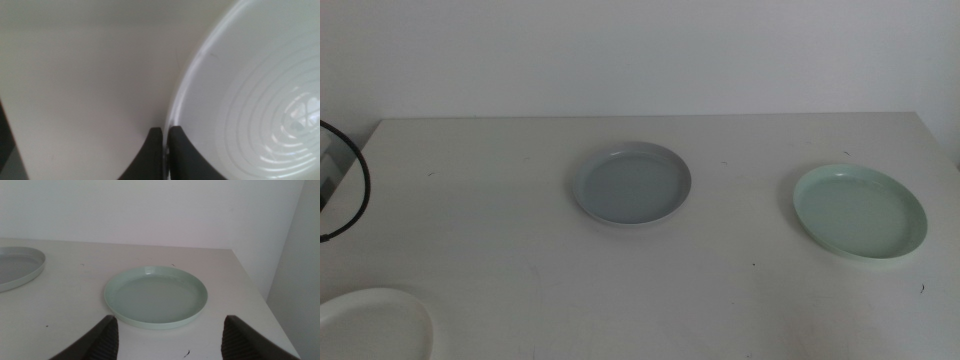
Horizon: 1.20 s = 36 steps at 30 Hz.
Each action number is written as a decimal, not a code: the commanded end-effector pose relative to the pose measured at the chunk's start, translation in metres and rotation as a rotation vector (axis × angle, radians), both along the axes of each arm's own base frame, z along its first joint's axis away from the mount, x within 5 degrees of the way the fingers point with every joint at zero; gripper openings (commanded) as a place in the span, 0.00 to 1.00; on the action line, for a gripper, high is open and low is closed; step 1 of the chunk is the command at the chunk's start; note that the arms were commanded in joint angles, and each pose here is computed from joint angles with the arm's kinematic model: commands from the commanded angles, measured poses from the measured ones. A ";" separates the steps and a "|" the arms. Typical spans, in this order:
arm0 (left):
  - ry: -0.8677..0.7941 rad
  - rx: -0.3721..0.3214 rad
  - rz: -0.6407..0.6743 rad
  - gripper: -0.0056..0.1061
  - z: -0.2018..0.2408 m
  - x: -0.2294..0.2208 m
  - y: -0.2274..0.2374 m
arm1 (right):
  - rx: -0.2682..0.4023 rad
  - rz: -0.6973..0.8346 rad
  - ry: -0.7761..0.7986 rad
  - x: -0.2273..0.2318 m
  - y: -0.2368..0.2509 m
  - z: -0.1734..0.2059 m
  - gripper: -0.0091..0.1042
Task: Stack the three bowls on top of each other.
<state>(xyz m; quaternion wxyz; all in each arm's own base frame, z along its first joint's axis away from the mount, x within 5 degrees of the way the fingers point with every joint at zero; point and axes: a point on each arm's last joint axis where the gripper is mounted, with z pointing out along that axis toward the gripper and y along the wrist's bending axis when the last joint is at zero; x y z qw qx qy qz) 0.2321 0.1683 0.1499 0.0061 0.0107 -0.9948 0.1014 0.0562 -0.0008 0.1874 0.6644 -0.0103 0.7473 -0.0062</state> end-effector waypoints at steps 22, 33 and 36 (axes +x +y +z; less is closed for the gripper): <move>-0.132 -0.076 -0.062 0.05 0.075 0.041 -0.138 | -0.015 0.007 -0.110 -0.002 0.001 0.010 0.54; -0.181 -0.105 -0.070 0.05 0.089 0.067 -0.222 | -0.015 0.007 -0.110 -0.002 0.001 0.010 0.54; -0.166 -0.123 -0.108 0.05 0.082 0.072 -0.244 | -0.015 0.007 -0.110 -0.002 0.001 0.010 0.54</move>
